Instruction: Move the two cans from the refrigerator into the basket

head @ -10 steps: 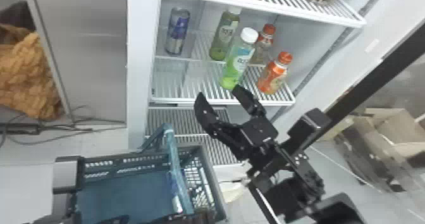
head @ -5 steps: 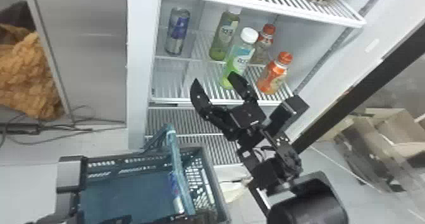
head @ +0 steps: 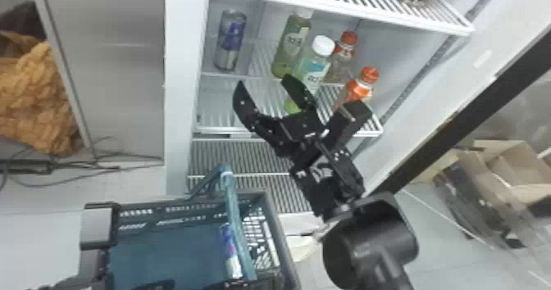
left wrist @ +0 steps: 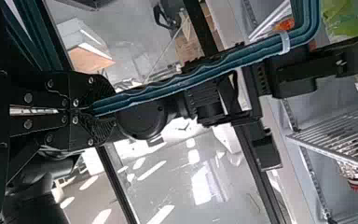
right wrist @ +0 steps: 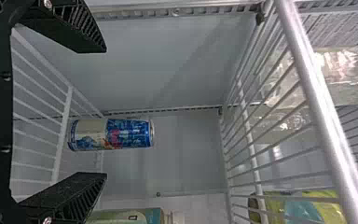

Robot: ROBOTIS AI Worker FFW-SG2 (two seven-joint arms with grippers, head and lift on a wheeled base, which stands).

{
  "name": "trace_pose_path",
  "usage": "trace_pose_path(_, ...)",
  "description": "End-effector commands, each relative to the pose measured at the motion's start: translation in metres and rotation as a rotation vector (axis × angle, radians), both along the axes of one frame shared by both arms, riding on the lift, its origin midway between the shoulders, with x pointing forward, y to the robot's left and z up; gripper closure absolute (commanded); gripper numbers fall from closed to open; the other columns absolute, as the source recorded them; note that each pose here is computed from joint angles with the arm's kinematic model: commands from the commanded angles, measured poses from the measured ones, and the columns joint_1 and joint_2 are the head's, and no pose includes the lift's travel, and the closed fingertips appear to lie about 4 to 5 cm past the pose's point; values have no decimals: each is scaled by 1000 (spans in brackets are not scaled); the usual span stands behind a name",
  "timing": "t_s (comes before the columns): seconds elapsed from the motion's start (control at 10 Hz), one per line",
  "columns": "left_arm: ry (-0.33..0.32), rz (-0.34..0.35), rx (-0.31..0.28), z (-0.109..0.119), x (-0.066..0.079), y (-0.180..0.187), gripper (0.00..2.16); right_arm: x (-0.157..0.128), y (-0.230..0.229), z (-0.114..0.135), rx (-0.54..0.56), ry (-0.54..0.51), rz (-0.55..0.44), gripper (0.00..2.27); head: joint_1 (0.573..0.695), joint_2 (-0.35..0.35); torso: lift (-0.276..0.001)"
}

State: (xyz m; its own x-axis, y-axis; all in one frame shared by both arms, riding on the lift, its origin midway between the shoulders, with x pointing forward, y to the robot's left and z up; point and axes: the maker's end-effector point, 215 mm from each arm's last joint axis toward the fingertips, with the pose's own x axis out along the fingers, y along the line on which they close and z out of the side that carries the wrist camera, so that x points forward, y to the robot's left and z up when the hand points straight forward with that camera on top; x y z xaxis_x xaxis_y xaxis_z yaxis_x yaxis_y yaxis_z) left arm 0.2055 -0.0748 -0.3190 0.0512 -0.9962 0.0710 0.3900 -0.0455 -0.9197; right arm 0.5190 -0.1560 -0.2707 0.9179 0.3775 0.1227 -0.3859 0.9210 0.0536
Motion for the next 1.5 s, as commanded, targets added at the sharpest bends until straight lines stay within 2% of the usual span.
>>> trace_pose_path(0.0,0,-5,-2,0,-1,-1,1219,14,9,-9,-5,14,8,51,695,-350,-276)
trace_pose_path(0.4,2,-13,0,-1,-2,-3,1219,46,17,-23,-25,50,-9,53,695,-322,-276)
trace_pose_path(0.9,-1,-22,-7,1,-2,-6,1219,84,15,-9,-41,36,-56,71,695,-312,-276)
trace_pose_path(1.4,-1,-28,-12,1,0,-8,1219,113,25,-21,-62,64,-77,71,695,-290,-276)
